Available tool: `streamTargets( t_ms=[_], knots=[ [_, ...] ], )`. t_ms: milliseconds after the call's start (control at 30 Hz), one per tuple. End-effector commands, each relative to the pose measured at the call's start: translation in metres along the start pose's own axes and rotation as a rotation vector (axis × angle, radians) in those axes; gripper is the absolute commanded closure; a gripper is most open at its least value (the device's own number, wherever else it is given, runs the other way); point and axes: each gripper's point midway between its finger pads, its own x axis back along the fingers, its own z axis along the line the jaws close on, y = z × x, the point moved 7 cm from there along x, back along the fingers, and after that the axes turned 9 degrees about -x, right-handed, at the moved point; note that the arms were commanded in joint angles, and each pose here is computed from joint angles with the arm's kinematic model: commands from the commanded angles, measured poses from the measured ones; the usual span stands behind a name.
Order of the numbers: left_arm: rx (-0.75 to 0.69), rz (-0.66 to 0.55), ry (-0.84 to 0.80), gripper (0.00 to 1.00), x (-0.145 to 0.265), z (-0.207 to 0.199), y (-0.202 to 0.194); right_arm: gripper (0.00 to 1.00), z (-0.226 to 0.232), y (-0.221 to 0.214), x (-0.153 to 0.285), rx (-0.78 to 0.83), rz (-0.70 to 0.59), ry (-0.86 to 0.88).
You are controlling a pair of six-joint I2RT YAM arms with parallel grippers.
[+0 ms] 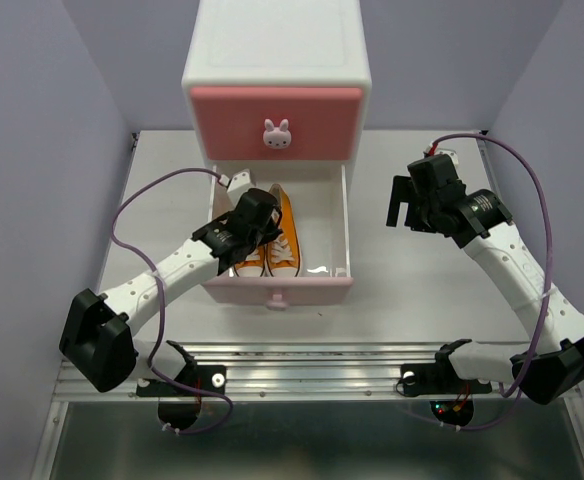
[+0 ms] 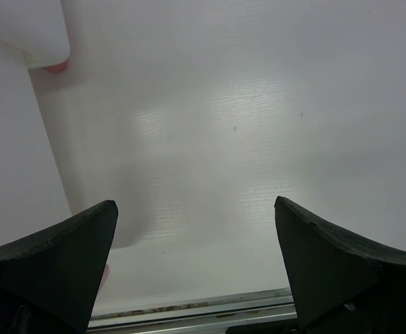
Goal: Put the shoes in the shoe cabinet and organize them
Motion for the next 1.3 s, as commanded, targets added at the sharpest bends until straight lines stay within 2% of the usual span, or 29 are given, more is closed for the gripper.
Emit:
streamTargets(
  t_ms=[0,367,833,1100,1267],
  knots=[
    [0.016,-0.123,-0.089,1.0,0.007,-0.018,0.034,0.0,-0.002,0.01,0.005,-0.028,-0.055,0.002],
    [-0.094,-0.081,-0.123,1.0,-0.006,-0.025,0.028,0.0,0.0,0.01,0.002,-0.03,-0.052,0.002],
    [-0.06,-0.086,-0.005,1.0,-0.006,-0.002,0.032,0.0,0.0,0.007,0.001,-0.039,-0.041,0.0],
    [-0.078,-0.059,-0.034,0.98,-0.012,-0.006,0.031,0.0,0.0,0.006,0.0,-0.038,-0.038,0.0],
    [-0.155,-0.04,-0.075,1.0,-0.013,-0.01,0.029,0.0,0.0,0.005,0.0,-0.045,-0.038,0.002]
  ],
)
